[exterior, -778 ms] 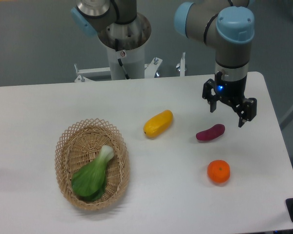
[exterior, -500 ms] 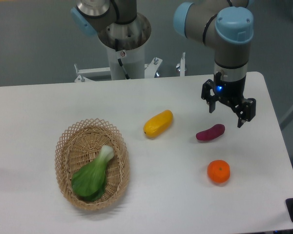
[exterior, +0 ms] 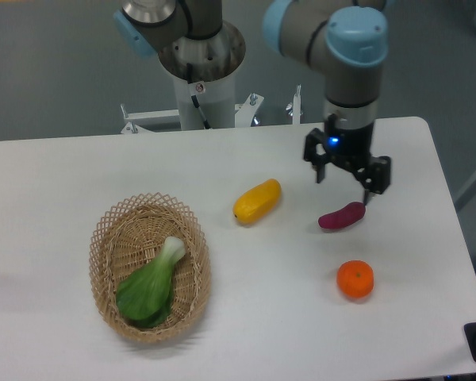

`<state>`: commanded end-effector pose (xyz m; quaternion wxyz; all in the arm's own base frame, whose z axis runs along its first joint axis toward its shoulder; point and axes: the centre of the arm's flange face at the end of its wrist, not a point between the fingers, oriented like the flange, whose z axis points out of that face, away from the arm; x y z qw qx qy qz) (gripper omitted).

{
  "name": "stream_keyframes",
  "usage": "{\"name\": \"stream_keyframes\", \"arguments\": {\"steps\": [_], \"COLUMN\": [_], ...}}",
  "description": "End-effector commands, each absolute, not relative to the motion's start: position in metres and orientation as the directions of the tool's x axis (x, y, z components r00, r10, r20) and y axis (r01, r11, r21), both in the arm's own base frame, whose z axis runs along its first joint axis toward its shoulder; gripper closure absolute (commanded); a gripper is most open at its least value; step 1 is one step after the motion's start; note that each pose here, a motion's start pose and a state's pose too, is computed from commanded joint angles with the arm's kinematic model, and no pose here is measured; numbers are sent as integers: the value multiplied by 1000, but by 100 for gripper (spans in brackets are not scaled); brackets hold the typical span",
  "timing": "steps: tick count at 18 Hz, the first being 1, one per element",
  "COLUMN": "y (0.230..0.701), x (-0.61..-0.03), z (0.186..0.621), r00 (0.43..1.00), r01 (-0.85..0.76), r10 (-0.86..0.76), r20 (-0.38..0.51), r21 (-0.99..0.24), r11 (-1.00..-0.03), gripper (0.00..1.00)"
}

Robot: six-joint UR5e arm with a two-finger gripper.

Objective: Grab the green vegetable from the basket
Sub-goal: 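Move the open gripper over to the wicker basket above the bok choy, then lower the gripper onto the bok choy stem and close on it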

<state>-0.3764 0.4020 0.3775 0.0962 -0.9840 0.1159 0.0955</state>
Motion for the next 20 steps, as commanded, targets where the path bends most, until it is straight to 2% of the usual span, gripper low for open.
{"name": "stream_keyframes", "arguments": {"steps": [3, 6, 9, 14, 20], "y": [428, 464, 504, 539, 559], "x": [-337, -302, -266, -226, -188], "z": [360, 340, 314, 286, 248], "r00": [982, 992, 995, 995, 986], "r01": [-136, -91, -48, -72, -139], "r10": [-107, -71, -29, -58, -129], "r20": [-157, -108, -94, -76, -102], "r21": [-184, -187, -207, -203, -96], "r11": [-973, -978, -977, -977, -986], "gripper": [0, 0, 0, 0, 0]}}
